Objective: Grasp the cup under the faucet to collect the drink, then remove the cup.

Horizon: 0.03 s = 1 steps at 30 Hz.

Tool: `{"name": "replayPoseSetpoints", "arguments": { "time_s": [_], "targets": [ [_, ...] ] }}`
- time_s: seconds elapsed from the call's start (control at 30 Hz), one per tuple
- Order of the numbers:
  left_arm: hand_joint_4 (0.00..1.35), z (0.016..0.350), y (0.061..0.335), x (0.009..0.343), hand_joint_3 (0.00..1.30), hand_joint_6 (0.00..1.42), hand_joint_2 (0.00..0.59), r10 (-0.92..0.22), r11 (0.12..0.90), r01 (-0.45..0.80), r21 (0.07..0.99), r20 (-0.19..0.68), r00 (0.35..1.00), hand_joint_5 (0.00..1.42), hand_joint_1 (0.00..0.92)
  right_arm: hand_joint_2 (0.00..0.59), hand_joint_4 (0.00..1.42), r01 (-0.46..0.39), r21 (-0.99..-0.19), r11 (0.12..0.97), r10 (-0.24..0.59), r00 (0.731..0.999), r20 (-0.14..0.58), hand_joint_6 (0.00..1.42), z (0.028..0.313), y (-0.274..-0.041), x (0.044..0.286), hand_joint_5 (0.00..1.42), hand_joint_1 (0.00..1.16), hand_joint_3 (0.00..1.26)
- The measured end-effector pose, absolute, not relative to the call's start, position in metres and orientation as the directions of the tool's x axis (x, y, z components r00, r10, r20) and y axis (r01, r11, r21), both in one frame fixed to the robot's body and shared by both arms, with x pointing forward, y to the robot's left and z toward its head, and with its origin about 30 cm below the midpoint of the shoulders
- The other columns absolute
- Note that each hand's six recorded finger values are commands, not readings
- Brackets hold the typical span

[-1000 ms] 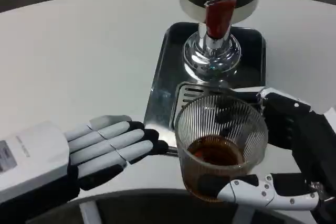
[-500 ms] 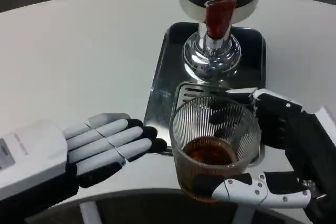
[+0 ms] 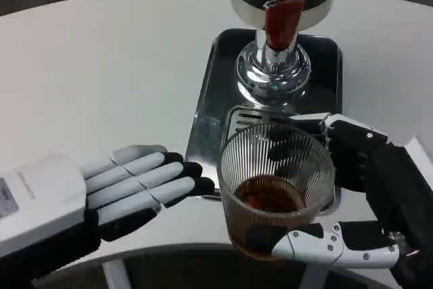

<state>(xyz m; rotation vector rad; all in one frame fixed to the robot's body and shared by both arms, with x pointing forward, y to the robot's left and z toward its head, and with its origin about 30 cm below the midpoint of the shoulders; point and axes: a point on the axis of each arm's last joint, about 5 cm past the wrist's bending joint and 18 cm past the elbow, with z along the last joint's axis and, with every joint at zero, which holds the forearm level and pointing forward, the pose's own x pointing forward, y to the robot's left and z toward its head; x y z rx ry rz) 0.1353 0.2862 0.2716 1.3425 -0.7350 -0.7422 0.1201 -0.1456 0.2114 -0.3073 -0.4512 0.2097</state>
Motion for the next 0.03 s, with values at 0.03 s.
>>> {"name": "replayPoseSetpoints", "arguments": {
  "time_s": [0.03],
  "targets": [
    [0.00, 0.2716, 0.2862, 0.1353, 0.05, 0.00, 0.043, -0.818, 0.082, 0.047, 0.996, 0.040, 0.574, 0.00, 0.000, 0.133, 0.75, -0.131, -0.336, 0.933, 0.265, 0.880, 0.395, 0.97, 0.2114, -0.1456, 0.1201, 0.95, 1.01, 0.71]
  ]
}}
